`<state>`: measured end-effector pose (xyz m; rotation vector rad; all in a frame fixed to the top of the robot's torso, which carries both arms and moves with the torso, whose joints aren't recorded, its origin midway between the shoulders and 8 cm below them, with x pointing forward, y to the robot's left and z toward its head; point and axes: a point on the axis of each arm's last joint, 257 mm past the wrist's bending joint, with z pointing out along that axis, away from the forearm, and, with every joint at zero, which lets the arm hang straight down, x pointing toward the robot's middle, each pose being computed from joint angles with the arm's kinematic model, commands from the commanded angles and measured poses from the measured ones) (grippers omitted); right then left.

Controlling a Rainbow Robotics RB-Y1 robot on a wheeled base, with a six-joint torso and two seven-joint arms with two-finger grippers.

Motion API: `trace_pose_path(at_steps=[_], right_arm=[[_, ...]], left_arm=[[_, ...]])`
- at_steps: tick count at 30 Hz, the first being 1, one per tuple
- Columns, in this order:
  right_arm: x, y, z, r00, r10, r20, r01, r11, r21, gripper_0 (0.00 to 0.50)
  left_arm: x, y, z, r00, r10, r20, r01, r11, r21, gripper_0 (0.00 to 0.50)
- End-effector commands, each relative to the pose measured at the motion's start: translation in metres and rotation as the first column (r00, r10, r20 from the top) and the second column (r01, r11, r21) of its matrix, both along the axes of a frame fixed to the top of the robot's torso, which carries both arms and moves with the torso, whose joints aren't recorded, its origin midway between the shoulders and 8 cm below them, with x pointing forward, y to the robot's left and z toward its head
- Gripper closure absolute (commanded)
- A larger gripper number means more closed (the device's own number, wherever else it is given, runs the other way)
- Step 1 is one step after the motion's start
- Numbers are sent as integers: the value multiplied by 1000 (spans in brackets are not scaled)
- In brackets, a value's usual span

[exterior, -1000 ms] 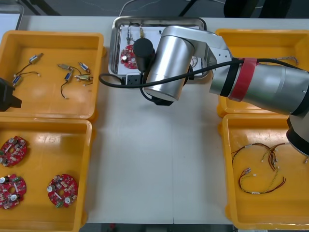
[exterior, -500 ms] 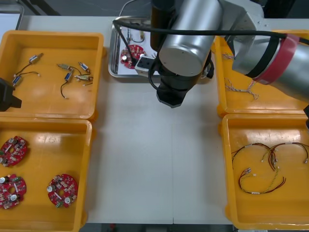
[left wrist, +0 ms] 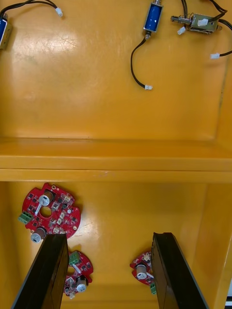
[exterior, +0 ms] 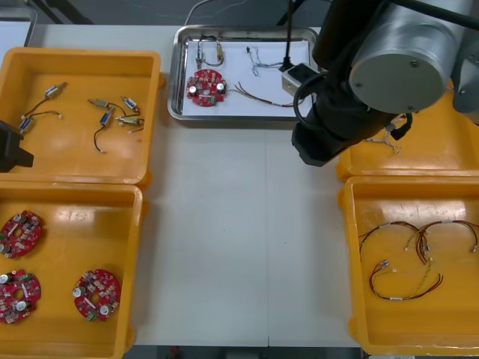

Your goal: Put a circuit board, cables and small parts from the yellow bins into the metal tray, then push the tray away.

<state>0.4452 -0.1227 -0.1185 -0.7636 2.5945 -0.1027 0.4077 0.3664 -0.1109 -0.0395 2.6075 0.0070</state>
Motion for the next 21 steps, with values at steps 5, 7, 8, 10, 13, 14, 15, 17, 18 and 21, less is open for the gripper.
trace_pose_path(at_steps=[5,7,8,10,13,14,15,17,18,21], right_arm=[[-20,-58,9,972,-232,-26,234,965,117,0],[-25,-69,10,965,-260,-36,263,956,134,0],[-29,-75,10,962,-269,-39,272,952,139,0],[-34,-87,10,955,-294,-43,297,944,142,0],[-39,-109,10,937,-345,-49,349,926,145,0],[-41,-117,9,930,-365,-51,368,918,148,0],[-41,-120,9,927,-371,-50,374,915,151,0],[-45,-135,6,913,-405,-51,408,900,151,0],[-46,-138,6,909,-414,-49,416,897,150,0],[-47,-156,5,891,-453,-36,453,880,142,0]], left_arm=[[-4,4,0,997,72,1,-72,997,-7,0],[-4,4,0,997,72,1,-72,997,-7,0],[-4,4,0,997,72,1,-72,997,-7,0],[-4,4,0,997,72,1,-72,997,-7,0],[-4,4,0,997,72,1,-72,997,-7,0],[-4,4,0,997,72,1,-72,997,-7,0],[-4,4,0,997,72,1,-72,997,-7,0],[-4,4,0,997,72,1,-72,997,-7,0],[-4,4,0,997,72,1,-72,997,-7,0],[-4,4,0,997,72,1,-72,997,-7,0]])
